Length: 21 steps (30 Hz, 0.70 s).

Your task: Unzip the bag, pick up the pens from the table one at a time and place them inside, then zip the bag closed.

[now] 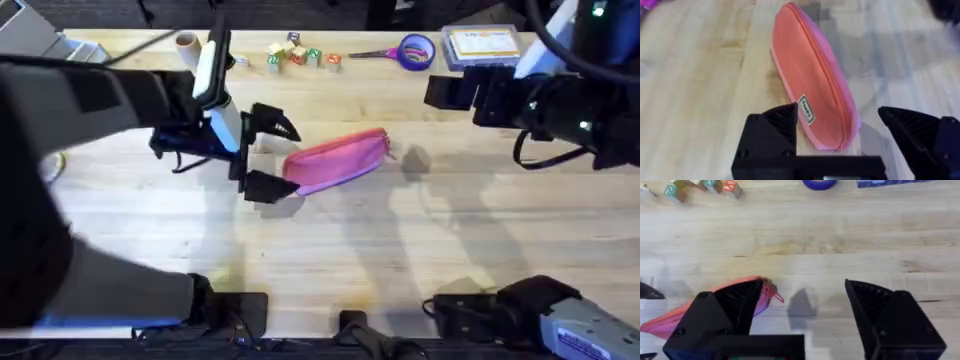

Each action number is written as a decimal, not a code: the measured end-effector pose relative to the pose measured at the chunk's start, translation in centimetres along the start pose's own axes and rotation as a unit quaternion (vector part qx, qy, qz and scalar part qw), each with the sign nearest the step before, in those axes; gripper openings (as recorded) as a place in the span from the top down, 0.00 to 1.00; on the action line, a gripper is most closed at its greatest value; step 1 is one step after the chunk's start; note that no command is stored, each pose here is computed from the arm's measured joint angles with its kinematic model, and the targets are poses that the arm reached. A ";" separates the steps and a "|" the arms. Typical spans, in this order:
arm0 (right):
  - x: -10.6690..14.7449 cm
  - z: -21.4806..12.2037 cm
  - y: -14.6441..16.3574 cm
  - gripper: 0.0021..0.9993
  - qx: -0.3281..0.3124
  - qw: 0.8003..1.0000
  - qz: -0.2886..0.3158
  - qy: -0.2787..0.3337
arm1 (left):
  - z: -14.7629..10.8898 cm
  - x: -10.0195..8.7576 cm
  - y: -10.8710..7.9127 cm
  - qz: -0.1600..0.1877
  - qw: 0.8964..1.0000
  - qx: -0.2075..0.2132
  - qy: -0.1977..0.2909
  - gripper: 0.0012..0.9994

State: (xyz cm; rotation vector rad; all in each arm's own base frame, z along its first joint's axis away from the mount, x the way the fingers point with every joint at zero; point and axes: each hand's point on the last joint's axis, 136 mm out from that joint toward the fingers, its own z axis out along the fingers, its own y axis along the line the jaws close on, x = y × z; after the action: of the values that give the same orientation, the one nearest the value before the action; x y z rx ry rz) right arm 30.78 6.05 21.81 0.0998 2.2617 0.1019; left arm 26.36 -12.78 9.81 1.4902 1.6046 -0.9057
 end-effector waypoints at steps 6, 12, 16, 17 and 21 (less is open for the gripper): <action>0.0 -0.1 0.0 0.00 0.000 1.000 -0.004 0.000 | -2.9 -3.1 0.0 0.069 0.993 -0.067 0.065 0.00; 0.1 -0.8 -0.2 0.00 -0.001 1.000 -0.008 -0.003 | -6.9 -6.7 -1.2 0.051 0.975 -0.182 0.118 0.01; 1.6 -2.5 -1.0 0.00 0.005 1.000 -0.024 0.016 | -9.9 -8.9 -2.9 -0.038 0.949 -0.289 0.118 0.01; 1.6 -2.8 -1.0 0.00 0.004 1.000 -0.024 0.015 | -10.2 -9.2 -3.1 -0.049 0.946 -0.301 0.113 0.01; 1.9 -4.2 -1.4 0.00 0.003 1.000 -0.024 0.009 | -11.4 -10.2 -3.9 -0.102 0.930 -0.344 0.085 0.01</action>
State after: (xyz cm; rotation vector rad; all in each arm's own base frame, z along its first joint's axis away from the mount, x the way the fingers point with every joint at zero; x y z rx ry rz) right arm 26.30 4.68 22.86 0.0472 2.2807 0.0716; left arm 22.13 -7.77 24.18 0.9301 1.9588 -0.2520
